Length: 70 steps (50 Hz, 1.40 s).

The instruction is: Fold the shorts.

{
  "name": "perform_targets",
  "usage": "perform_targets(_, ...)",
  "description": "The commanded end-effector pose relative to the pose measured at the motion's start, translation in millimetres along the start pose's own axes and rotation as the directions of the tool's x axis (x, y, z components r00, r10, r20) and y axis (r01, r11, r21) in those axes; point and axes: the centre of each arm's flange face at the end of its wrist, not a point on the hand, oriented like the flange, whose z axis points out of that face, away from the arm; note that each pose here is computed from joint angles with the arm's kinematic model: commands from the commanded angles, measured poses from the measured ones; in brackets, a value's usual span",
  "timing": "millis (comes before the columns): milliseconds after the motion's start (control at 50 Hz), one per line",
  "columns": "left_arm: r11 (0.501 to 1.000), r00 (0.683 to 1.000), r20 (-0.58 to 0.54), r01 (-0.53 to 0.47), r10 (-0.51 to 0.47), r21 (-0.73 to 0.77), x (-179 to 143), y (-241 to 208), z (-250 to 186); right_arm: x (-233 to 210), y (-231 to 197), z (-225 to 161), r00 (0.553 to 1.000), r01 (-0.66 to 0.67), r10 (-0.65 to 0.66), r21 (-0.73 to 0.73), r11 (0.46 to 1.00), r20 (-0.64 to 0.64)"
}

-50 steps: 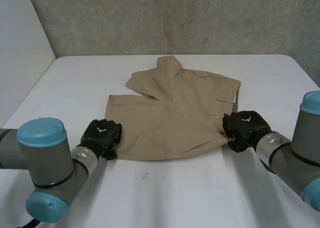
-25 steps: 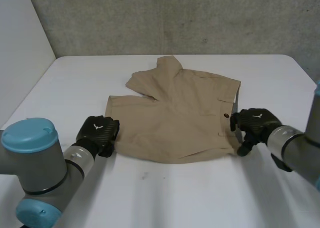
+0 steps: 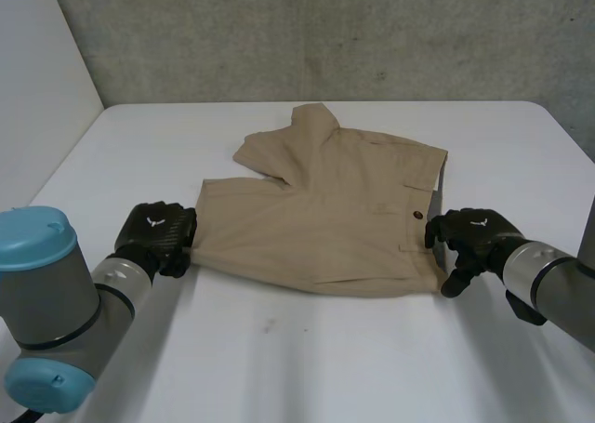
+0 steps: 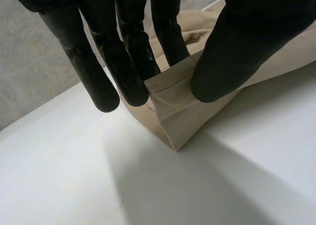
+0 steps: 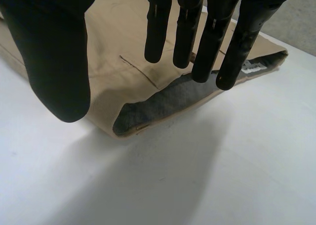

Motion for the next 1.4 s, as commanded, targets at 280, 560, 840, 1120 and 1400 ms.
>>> perform_targets(280,1.0,1.0,0.008,0.002,-0.002,0.019,-2.0,-5.0,4.2,-28.9,11.5,10.4,0.997,0.051,-0.054,0.051,0.997,0.054)
perform_targets(560,1.0,1.0,0.007,0.002,-0.002,0.017,-2.0,-4.9,4.1,-19.5,14.4,22.9,0.991,0.117,-0.113,0.064,0.991,-0.065)
perform_targets(840,1.0,0.999,-0.031,-0.017,0.018,0.009,2.1,-28.7,-29.3,-18.0,-28.0,-5.6,0.973,0.198,-0.175,0.157,0.968,-0.149)
perform_targets(1120,0.984,0.983,-0.184,-0.062,0.03,-0.168,7.9,-46.9,-96.1,-31.5,-15.9,-36.9,0.941,0.338,-0.332,-0.106,0.935,0.07)
perform_targets(1400,0.911,0.906,-0.42,-0.217,0.055,-0.349,28.9,-37.2,-176.7,-26.8,-2.5,-113.6,0.845,0.523,-0.449,-0.277,0.806,0.29)
